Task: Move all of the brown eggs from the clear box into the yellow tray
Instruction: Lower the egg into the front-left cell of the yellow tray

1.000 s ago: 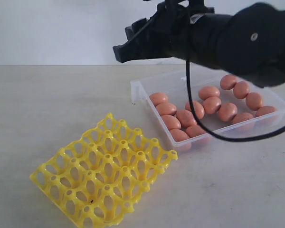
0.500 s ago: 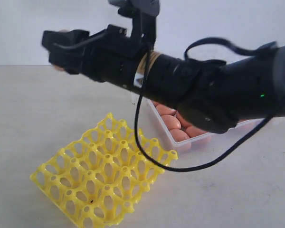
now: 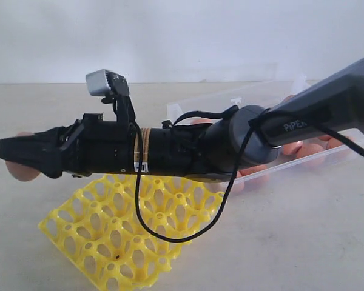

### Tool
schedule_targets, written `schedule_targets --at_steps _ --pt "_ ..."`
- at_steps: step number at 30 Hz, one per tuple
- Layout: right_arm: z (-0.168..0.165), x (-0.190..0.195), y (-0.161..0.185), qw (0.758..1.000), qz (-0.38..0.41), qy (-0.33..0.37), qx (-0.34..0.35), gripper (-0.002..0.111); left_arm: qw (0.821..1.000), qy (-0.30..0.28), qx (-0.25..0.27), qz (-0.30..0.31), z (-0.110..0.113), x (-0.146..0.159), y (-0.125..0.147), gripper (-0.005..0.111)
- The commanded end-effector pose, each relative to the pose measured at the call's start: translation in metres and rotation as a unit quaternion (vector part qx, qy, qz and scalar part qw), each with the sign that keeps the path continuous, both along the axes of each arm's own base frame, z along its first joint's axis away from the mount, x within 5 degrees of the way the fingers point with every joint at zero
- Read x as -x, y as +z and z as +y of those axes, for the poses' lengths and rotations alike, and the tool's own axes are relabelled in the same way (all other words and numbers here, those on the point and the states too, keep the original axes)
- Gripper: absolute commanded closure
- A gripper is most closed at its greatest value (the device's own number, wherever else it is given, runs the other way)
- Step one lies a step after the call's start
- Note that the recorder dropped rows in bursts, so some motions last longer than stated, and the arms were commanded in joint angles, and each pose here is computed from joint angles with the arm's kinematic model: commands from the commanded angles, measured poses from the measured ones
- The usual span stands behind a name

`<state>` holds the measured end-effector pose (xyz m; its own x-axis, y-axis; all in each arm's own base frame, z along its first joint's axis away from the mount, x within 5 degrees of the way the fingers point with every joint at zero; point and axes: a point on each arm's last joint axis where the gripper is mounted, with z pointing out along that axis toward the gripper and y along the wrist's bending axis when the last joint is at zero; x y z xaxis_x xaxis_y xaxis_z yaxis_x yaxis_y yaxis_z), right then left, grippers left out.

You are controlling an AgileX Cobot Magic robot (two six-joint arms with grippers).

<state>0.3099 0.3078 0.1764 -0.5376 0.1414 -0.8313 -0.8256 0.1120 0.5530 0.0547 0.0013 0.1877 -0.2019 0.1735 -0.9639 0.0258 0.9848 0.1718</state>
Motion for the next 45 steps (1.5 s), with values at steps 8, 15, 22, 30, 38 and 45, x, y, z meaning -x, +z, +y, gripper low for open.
schedule_targets --at_steps 8,15,22,30,38,45 --pt "-0.003 -0.016 -0.033 0.970 -0.092 -0.046 0.220 0.109 1.000 -0.004 0.003 0.000 0.000 0.000 -0.001 0.103" --pt "0.008 -0.030 -0.048 0.974 -0.072 -0.046 0.211 0.109 1.000 -0.004 0.003 0.000 0.000 0.000 -0.001 0.103" --pt "0.007 -0.022 -0.055 0.965 -0.091 0.004 0.246 0.109 1.000 -0.004 0.003 0.000 0.000 0.000 -0.001 0.103" --pt "0.005 -0.025 -0.058 0.958 -0.098 -0.010 0.269 0.103 1.000 -0.004 0.003 0.000 0.000 0.000 -0.001 0.103" --pt "0.004 -0.026 -0.059 0.956 -0.097 -0.016 0.277 0.072 1.000 -0.004 0.003 0.000 0.000 0.000 -0.001 0.103" --pt "0.004 -0.026 -0.059 0.956 -0.097 -0.016 0.277 0.057 1.000 -0.004 0.003 0.000 0.000 0.000 -0.001 0.103"
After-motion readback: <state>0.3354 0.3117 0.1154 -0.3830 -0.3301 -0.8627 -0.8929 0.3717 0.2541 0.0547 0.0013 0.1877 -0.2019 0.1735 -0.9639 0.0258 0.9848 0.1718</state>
